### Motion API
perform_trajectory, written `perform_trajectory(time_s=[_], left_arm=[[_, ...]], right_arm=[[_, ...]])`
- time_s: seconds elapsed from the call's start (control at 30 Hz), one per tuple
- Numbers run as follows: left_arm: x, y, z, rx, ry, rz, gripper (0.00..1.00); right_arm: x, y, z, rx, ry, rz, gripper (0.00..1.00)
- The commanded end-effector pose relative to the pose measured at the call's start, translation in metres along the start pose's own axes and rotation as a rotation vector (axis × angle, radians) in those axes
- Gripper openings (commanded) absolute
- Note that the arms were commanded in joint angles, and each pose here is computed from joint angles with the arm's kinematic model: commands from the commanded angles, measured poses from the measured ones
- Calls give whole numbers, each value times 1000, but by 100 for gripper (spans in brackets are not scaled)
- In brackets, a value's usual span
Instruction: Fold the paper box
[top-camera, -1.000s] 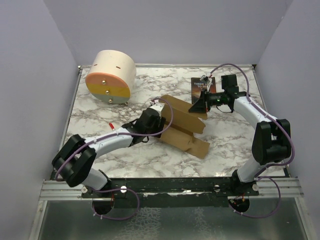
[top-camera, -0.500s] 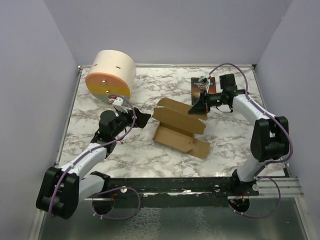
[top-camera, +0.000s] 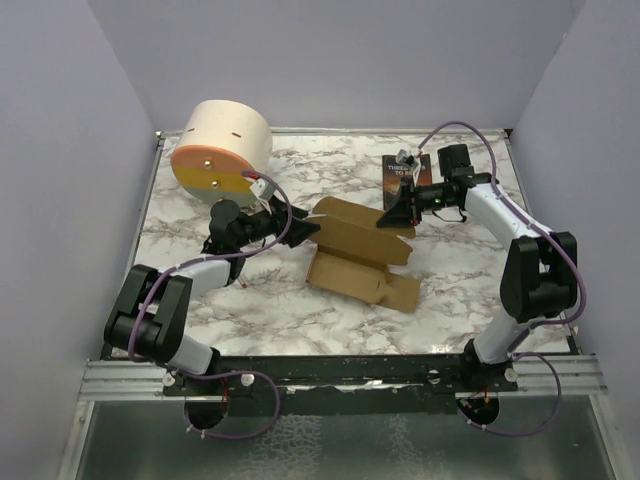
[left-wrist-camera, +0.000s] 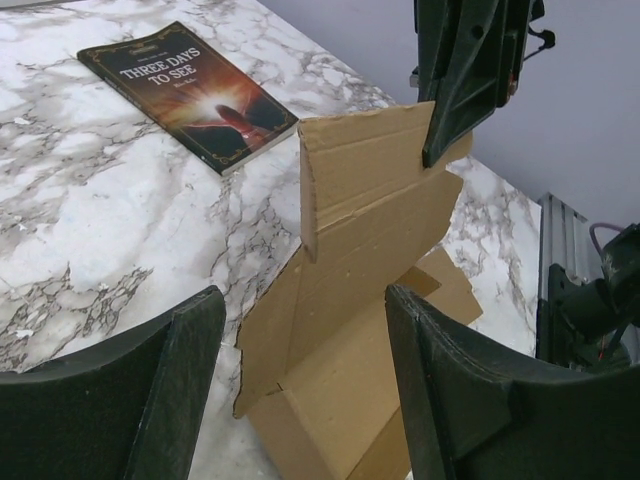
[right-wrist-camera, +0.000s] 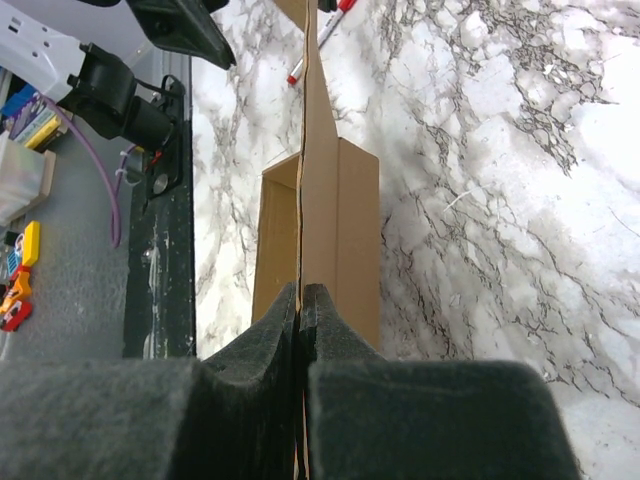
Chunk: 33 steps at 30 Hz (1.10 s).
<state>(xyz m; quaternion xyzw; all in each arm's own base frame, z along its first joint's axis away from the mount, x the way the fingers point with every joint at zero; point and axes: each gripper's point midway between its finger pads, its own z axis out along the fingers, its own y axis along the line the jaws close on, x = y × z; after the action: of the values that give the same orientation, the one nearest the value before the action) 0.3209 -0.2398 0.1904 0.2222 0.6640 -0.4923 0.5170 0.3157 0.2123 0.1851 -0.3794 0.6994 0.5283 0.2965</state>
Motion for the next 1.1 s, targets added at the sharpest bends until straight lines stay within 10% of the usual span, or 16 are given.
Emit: perform_trajectory(time_s=[0.0, 0.33, 0.57, 0.7, 1.07], left_arm=[[-4, -10, 6, 105, 13, 85, 65], [21, -12, 25, 177, 88, 77, 44], [26, -18, 27, 201, 99, 85, 5], [26, -19, 22, 175, 84, 105, 0], [27, -26, -14, 15, -41, 215, 0]], right_arm=[[-8, 8, 4, -55, -5, -51, 1], [-9, 13, 13, -87, 18, -106, 1], [-10, 13, 14, -81, 29, -121, 2], [-16, 15, 12, -72, 30, -132, 6], [-41, 30, -28, 13, -47, -204, 54]])
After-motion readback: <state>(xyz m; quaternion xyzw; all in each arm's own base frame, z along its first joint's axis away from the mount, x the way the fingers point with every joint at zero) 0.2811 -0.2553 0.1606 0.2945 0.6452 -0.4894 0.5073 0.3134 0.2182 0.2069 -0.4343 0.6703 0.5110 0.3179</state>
